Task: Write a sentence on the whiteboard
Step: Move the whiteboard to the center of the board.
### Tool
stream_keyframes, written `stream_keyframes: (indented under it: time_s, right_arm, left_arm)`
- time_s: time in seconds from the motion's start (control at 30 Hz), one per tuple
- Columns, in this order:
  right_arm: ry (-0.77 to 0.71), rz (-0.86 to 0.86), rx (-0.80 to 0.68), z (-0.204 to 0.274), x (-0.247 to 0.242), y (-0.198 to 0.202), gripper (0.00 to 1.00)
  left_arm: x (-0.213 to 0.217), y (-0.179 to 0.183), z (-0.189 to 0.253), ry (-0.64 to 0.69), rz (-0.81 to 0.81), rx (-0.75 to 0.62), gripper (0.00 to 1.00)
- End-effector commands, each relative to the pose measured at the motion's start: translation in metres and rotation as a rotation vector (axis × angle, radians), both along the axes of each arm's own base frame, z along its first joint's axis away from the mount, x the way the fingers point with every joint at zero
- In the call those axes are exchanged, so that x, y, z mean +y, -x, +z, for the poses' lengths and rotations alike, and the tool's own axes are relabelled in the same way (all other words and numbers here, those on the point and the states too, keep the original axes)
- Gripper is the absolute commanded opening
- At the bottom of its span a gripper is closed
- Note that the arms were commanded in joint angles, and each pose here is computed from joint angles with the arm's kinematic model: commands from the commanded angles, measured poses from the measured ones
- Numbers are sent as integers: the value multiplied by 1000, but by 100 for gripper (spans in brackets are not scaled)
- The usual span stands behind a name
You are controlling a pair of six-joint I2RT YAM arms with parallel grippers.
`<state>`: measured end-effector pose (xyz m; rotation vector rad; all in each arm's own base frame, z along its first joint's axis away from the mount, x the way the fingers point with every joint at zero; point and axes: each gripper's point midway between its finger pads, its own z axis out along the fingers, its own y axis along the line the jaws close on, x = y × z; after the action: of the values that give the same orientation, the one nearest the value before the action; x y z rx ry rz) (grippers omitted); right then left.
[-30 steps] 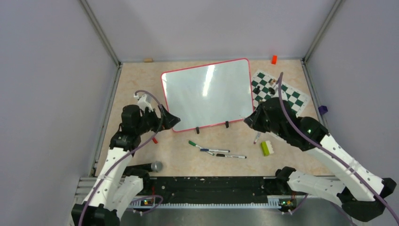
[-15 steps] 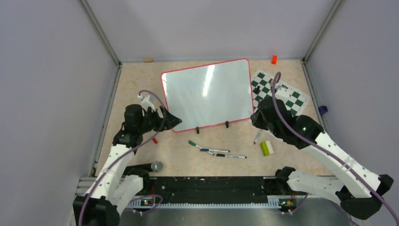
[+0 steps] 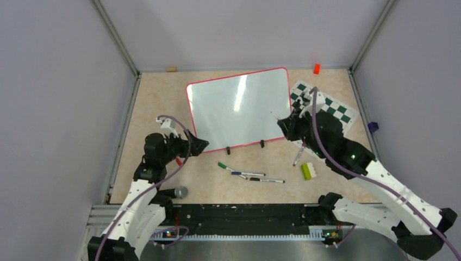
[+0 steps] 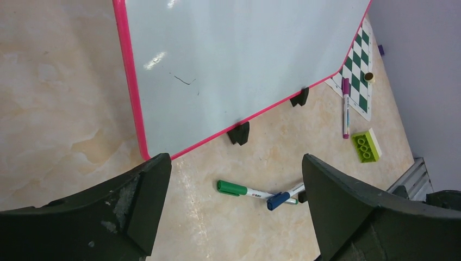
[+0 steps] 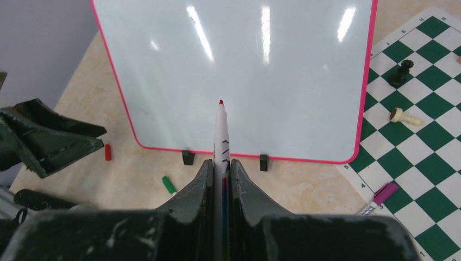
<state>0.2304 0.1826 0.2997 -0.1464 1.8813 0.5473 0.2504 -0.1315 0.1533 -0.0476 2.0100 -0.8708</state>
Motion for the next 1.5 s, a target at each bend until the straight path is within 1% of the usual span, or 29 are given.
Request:
stream_keyframes:
  time_s: [0.0, 0.03, 0.07, 0.1, 0.13, 0.2, 0.33, 0.43, 0.57, 0.63, 0.77, 0.87, 0.97, 1.03, 1.07, 1.13, 1.17, 1.33, 1.47]
  right_arm:
    - [55, -172, -5, 19, -10, -32, 0]
    - [73, -250, -2, 21, -22, -38, 0]
    - [88, -269, 1, 21, -24, -40, 0]
    - [102, -267, 2, 21, -23, -41, 0]
    - [108, -268, 8, 20, -23, -42, 0]
    - [92, -280, 32, 15, -22, -41, 0]
    - [118, -254, 104, -4, -16, -36, 0]
    - [150, -200, 124, -13, -11, -32, 0]
    - [178, -162, 143, -24, -7, -29, 0]
    - [202, -149, 168, -31, -6, -27, 0]
    - [290, -146, 273, -57, -6, -23, 0]
    - [355, -222, 369, -67, -13, -23, 0]
    - [351, -275, 417, -66, -15, -22, 0]
    - [303, -325, 437, -65, -18, -20, 0]
    - [277, -314, 446, -65, -15, -17, 0]
    - [244, -263, 439, -60, -7, -15, 0]
    - [240, -263, 432, -58, -8, -14, 0]
    - [307, -256, 366, -50, -20, -18, 0]
    - [302, -213, 333, -44, -20, -15, 0]
  left_arm:
    - [1, -14, 17, 43, 29, -153, 94]
    - [1, -16, 19, 58, 43, -166, 94]
    - [2, -16, 18, 68, 52, -168, 93]
    - [1, -17, 17, 75, 52, -171, 95]
    - [-1, -15, 18, 83, 31, -180, 98]
    - [-5, -14, 17, 86, 6, -181, 99]
    - [-8, -11, 16, 88, -18, -162, 99]
    - [-14, -5, 17, 93, -66, -165, 99]
    - [-12, -3, 13, 81, -56, -140, 99]
    - [-15, 1, 11, 79, -88, -131, 99]
    - [-25, 14, 11, 91, -179, -121, 99]
    - [-29, 19, 10, 104, -210, -101, 99]
    - [-30, 24, 7, 112, -227, -74, 99]
    - [-31, 26, 6, 117, -233, -67, 99]
    - [-31, 27, 6, 122, -230, -67, 99]
    - [-30, 29, 5, 122, -218, -75, 99]
    - [-29, 30, 6, 120, -213, -84, 99]
    - [-25, 35, 12, 106, -196, -147, 99]
    - [-19, 30, 18, 77, -156, -192, 99]
